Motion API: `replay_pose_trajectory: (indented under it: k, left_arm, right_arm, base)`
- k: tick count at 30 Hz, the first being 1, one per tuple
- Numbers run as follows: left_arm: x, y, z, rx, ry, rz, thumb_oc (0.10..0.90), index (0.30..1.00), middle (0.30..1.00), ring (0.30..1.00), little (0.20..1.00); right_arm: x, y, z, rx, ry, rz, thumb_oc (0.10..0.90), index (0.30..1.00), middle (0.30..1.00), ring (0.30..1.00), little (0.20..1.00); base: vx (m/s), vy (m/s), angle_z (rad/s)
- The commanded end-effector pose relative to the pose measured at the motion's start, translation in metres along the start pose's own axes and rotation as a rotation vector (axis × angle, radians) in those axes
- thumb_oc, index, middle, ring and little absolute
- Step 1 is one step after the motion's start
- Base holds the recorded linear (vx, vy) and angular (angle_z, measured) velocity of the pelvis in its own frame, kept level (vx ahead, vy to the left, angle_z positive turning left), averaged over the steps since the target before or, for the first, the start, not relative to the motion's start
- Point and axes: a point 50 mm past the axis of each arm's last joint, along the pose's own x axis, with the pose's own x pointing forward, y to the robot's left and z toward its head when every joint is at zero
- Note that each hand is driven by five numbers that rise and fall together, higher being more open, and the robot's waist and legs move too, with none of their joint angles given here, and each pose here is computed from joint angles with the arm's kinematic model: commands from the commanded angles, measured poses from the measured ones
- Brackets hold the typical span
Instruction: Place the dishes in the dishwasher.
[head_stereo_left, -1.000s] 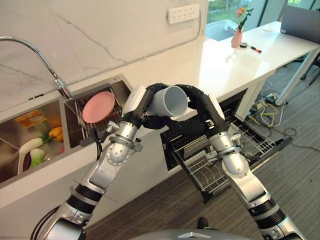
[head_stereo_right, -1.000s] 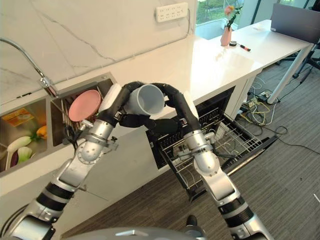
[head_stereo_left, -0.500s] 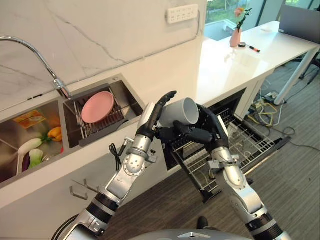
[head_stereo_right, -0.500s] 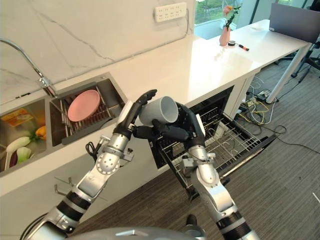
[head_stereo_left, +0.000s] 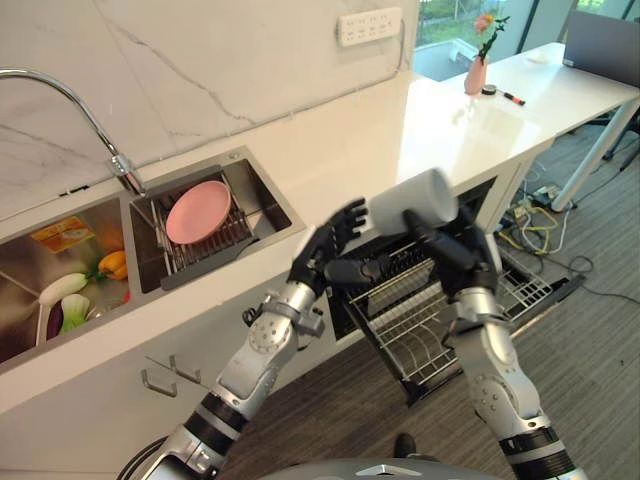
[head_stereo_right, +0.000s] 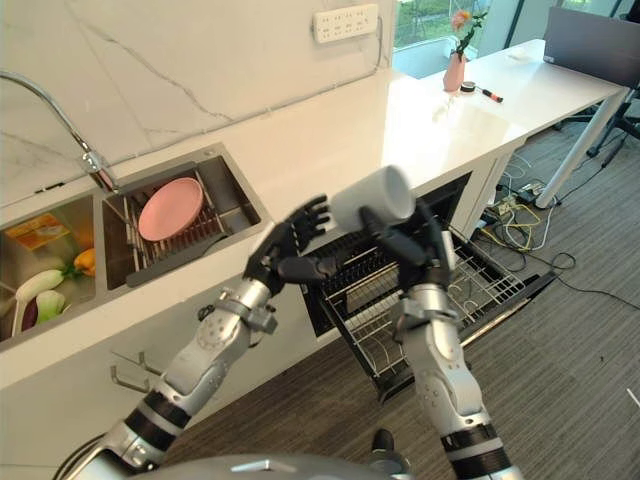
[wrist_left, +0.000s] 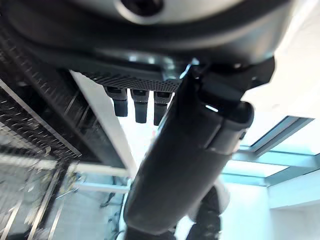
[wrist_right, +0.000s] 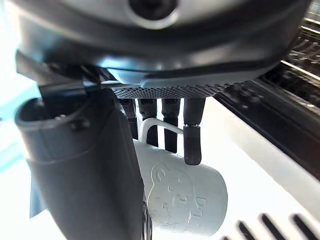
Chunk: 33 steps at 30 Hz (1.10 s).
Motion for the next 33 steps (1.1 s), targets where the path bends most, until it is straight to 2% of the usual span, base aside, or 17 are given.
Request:
replay_pose_trajectory:
  k: [1, 6, 9, 14, 17, 19, 20, 25, 28, 33]
  left_arm:
    - [0.004, -0.017, 0.024, 0.026, -0.119, -0.153, 0.800, 0.900, 0.900, 0.900, 0.900]
    - [0.001, -0.015, 0.020, -0.010, -0.091, -0.160, 0.800, 0.900, 0.900, 0.900, 0.900]
    - [-0.004, -0.014, 0.009, -0.054, -0.026, -0.202, 0.800, 0.900, 0.900, 0.900, 0.900]
    - [-0.011, -0.012, -0.005, -0.066, 0.062, -0.245, 0.800, 0.900, 0.900, 0.900, 0.900]
    - [-0.028, 0.005, -0.017, -0.078, 0.141, -0.226, 0.800, 0.900, 0.900, 0.900, 0.900]
    - [-0.032, 0.007, -0.018, -0.090, 0.148, -0.224, 0.800, 0.900, 0.900, 0.900, 0.900]
    - [-0.047, 0.018, -0.028, -0.121, 0.207, -0.191, 0.800, 0.900, 0.900, 0.900, 0.900]
    - [-0.075, 0.040, -0.046, -0.169, 0.295, -0.084, 0.800, 0.900, 0.900, 0.900, 0.900]
    - [-0.085, 0.049, -0.052, -0.155, 0.328, -0.038, 0.800, 0.900, 0.900, 0.900, 0.900]
    - [-0.088, 0.059, -0.053, -0.159, 0.329, 0.034, 0.800, 0.900, 0.900, 0.900, 0.900]
  right_arm:
    - [0.019, 0.041, 0.072, 0.179, -0.392, 0.171, 0.400, 0.300, 0.300, 0.300, 0.300]
    - [0.020, 0.027, 0.077, 0.114, -0.406, 0.134, 0.400, 0.300, 0.300, 0.300, 0.300]
    - [0.026, 0.007, 0.083, -0.075, -0.378, 0.119, 0.400, 0.300, 0.300, 0.300, 0.300]
    - [0.032, -0.012, 0.089, -0.214, -0.314, 0.144, 0.400, 0.300, 0.300, 0.300, 0.300]
    - [0.031, -0.024, 0.101, -0.372, -0.263, 0.205, 0.400, 0.300, 0.300, 0.300, 0.300]
    - [0.030, -0.027, 0.103, -0.386, -0.258, 0.201, 0.400, 0.300, 0.300, 0.300, 0.300]
    - [0.031, -0.030, 0.105, -0.452, -0.232, 0.236, 0.400, 0.300, 0.300, 0.300, 0.300]
    - [0.029, -0.038, 0.105, -0.613, -0.143, 0.289, 0.400, 0.300, 0.300, 0.300, 0.300]
    - [0.026, -0.044, 0.096, -0.624, -0.074, 0.315, 0.400, 0.300, 0.300, 0.300, 0.300]
    - [0.040, -0.030, 0.094, -0.723, -0.044, 0.404, 0.400, 0.300, 0.300, 0.300, 0.300]
  base:
    - [0.01, 0.006, -0.10]
    - [0.00, 0.001, -0.03]
    - [0.00, 0.000, 0.00]
    - [0.00, 0.003, 0.02]
    - [-0.02, 0.017, 0.01]
    - [0.00, 0.000, 0.00]
    - [0.00, 0.000, 0.00]
    - [0.00, 0.005, -0.01]
    - [-0.03, 0.008, 0.04]
    - [-0.22, 0.007, 0.11]
